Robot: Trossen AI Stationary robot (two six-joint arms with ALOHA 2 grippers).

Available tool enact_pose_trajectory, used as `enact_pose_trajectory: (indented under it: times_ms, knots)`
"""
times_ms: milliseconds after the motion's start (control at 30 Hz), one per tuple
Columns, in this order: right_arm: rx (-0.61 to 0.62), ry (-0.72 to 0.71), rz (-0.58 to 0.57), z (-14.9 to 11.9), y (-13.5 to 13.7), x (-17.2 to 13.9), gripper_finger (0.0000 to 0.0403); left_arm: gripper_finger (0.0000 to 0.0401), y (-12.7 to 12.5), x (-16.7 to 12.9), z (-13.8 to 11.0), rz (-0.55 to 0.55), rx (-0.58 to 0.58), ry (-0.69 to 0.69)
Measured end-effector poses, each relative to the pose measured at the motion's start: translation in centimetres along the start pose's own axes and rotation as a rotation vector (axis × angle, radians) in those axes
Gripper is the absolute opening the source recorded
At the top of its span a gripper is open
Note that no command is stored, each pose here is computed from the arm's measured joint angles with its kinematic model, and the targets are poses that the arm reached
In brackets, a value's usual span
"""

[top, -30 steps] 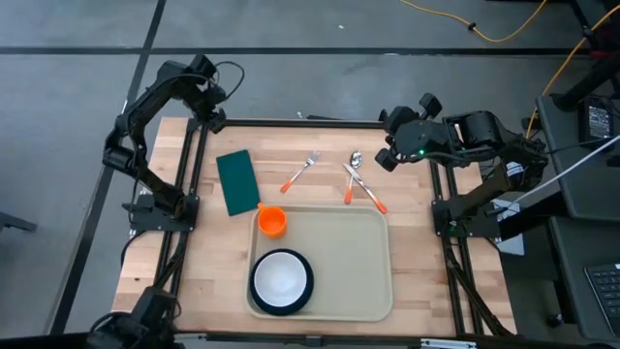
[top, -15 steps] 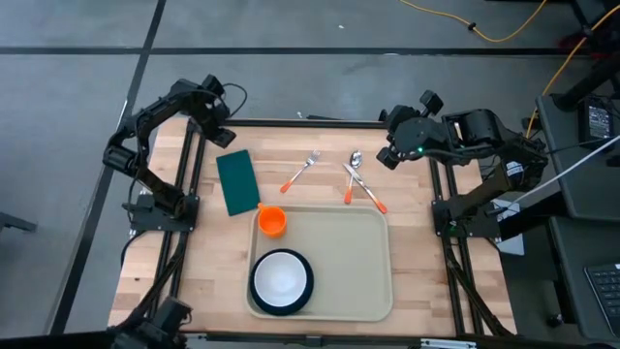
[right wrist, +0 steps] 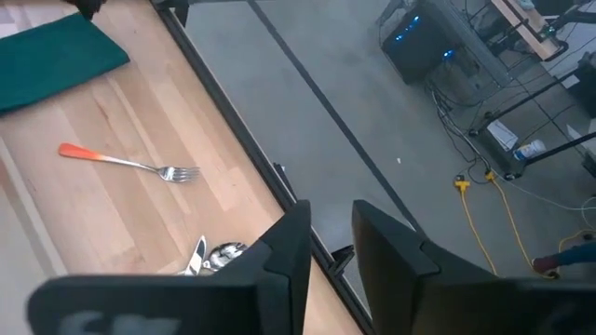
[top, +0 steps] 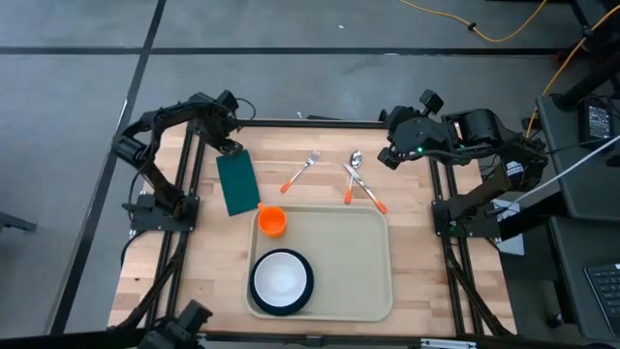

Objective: Set up tray
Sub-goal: Put the napkin on the tray to the right of the plate

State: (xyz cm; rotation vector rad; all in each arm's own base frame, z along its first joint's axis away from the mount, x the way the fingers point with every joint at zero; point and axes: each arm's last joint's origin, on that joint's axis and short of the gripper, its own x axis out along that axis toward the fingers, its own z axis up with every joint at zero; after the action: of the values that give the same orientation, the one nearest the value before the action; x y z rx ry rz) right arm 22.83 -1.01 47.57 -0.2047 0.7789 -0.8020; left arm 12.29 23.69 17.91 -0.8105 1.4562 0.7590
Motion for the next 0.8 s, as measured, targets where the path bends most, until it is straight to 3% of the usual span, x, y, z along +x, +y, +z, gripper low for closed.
enact_pose_trajectory:
  times_ms: [267,567,800]
  knots:
    - [-0.016,0.002,0.008,0.0,0.0,0.0,0.0087,0.0182,-0.7,2.3,0.9,-0.006,0.045,0.078]
    - [-0.019,0.002,0.010,0.0,0.0,0.0,0.0087,0.0176,-0.5,2.6,1.1,0.024,0.060,0.072]
    - [-0.018,0.002,0.011,0.0,0.0,0.0,0.0087,0.0173,-0.6,2.7,1.0,-0.030,0.067,0.082]
